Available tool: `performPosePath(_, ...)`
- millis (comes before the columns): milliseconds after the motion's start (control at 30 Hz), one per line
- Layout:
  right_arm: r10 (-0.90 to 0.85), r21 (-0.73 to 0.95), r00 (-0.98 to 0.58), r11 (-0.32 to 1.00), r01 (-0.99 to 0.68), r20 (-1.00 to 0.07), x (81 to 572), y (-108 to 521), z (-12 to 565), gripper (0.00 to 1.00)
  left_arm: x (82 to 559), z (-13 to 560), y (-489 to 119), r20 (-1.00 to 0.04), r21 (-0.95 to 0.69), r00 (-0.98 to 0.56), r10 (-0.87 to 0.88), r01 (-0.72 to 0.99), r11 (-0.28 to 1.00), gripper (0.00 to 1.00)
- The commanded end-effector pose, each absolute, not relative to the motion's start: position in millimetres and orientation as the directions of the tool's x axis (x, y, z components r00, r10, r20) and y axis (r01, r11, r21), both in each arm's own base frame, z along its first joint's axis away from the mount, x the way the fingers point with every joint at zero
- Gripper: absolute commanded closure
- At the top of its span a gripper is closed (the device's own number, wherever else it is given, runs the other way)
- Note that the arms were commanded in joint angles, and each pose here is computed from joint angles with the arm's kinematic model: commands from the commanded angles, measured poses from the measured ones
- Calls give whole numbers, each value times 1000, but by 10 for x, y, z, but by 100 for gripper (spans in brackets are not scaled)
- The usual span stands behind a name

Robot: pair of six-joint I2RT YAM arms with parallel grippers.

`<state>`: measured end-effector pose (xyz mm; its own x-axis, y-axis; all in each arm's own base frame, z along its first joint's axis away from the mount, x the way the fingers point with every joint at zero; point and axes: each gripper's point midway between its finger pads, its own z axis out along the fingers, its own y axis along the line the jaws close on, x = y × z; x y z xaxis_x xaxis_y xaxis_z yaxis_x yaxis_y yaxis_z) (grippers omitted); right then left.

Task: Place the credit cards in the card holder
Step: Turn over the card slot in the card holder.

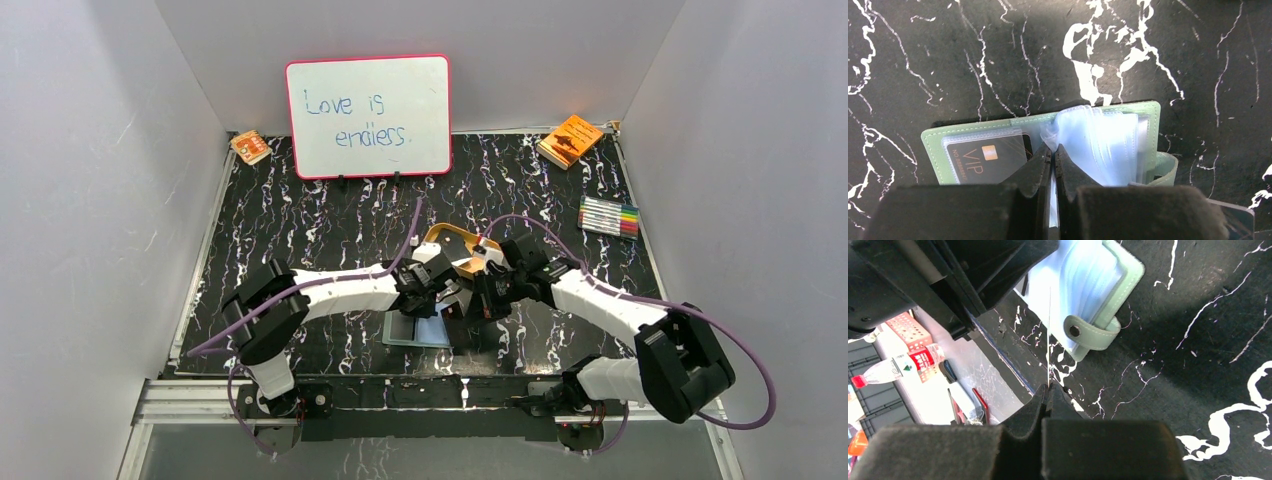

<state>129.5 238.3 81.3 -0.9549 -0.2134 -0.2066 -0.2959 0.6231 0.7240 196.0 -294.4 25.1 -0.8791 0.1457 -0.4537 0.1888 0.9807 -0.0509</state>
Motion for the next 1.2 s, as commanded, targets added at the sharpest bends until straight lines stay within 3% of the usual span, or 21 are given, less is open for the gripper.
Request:
performPosePath(0,-245,734,-935,581,-352,-255,1376,2475,881,100,1907,317,-2800,-469,-41,-871,144,184,982,100)
performPosePath(400,-237,794,-945,517,-319,-226,1382,2613,901,100,1904,330,-2820,-486,-76,-865,125,185,980,100)
performPosePath(1167,-247,793,-958,550,-261,-145,1385,2643,711,100,1912,337,-2798,-493,-67,-860,135,192,979,100)
